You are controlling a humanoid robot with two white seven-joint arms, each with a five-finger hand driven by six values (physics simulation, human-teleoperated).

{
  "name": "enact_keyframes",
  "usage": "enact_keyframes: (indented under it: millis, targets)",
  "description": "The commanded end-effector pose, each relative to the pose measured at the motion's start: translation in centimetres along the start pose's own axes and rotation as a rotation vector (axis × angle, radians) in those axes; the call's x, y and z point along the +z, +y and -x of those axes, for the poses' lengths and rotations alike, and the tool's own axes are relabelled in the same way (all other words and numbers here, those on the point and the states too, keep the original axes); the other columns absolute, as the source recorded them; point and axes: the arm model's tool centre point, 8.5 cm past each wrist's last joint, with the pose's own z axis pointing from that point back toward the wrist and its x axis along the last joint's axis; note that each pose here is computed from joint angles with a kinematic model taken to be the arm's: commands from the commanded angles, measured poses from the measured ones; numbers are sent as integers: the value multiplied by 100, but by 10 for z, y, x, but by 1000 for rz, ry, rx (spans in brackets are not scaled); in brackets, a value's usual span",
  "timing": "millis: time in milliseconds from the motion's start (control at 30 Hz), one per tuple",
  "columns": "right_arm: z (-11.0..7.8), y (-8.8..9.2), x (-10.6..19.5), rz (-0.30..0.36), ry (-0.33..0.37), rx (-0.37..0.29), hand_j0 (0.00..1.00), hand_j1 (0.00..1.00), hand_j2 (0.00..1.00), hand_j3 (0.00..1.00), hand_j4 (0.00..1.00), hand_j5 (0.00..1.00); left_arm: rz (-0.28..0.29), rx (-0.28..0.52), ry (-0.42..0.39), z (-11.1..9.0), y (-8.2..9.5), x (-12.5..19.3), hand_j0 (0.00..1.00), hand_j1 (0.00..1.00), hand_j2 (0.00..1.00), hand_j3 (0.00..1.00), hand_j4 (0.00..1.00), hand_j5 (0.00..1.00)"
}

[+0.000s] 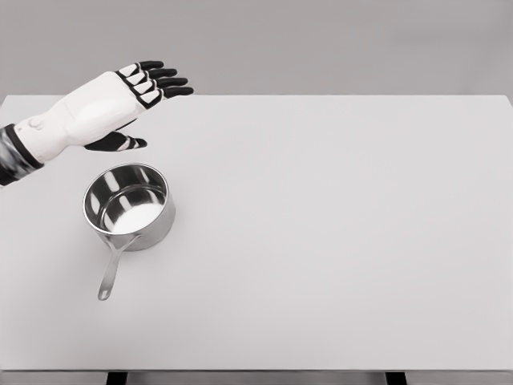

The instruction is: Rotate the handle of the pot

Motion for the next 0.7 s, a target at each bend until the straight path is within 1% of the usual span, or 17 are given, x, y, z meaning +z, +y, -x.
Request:
enact_keyframes:
  millis: [0, 133, 200, 267, 367, 400, 467, 533, 567, 667]
  targets:
    - [1, 0, 0, -4, 1, 16, 100, 100, 100, 100, 100, 100, -3, 3, 3, 1, 2, 2, 100, 100, 100, 100, 100, 100]
    - [1, 0, 0, -2, 3, 8, 100, 100, 100, 100, 100, 100, -5, 5, 3, 1, 2, 2, 100, 100, 100, 100, 100, 100]
    - [1, 0, 0, -3, 2, 9, 100, 100, 100, 100, 100, 100, -19, 4, 5, 2, 7, 3, 100, 100, 100, 100, 100, 100]
    - [0, 0, 0, -2, 1, 7, 100, 100, 100, 100, 100, 100, -22, 5, 3, 2, 7, 3, 100, 100, 100, 100, 100, 100]
    - [0, 0, 0, -2, 1, 7, 100, 100, 100, 100, 100, 100, -25, -19, -27, -8, 15, 1, 100, 100, 100, 100, 100, 100]
    - [0, 0, 0, -2, 1, 7, 100, 100, 100, 100, 100, 100, -31, -29, -46, -14, 18, -1, 100, 100, 100, 100, 100, 100]
    - [0, 0, 0, -2, 1, 7, 100, 100, 100, 100, 100, 100, -13, -5, -60, -23, 6, 2, 100, 100, 100, 100, 100, 100]
    - [0, 0, 0, -2, 1, 7, 100, 100, 100, 100, 100, 100, -20, -4, -106, -42, 5, -1, 100, 100, 100, 100, 100, 100]
    - [0, 0, 0, -2, 1, 7, 100, 100, 100, 100, 100, 100, -19, 2, -107, -43, 2, -1, 100, 100, 100, 100, 100, 100]
    - [0, 0, 0, -2, 1, 7, 100, 100, 100, 100, 100, 100, 4, 32, -104, -47, -12, 3, 100, 100, 100, 100, 100, 100]
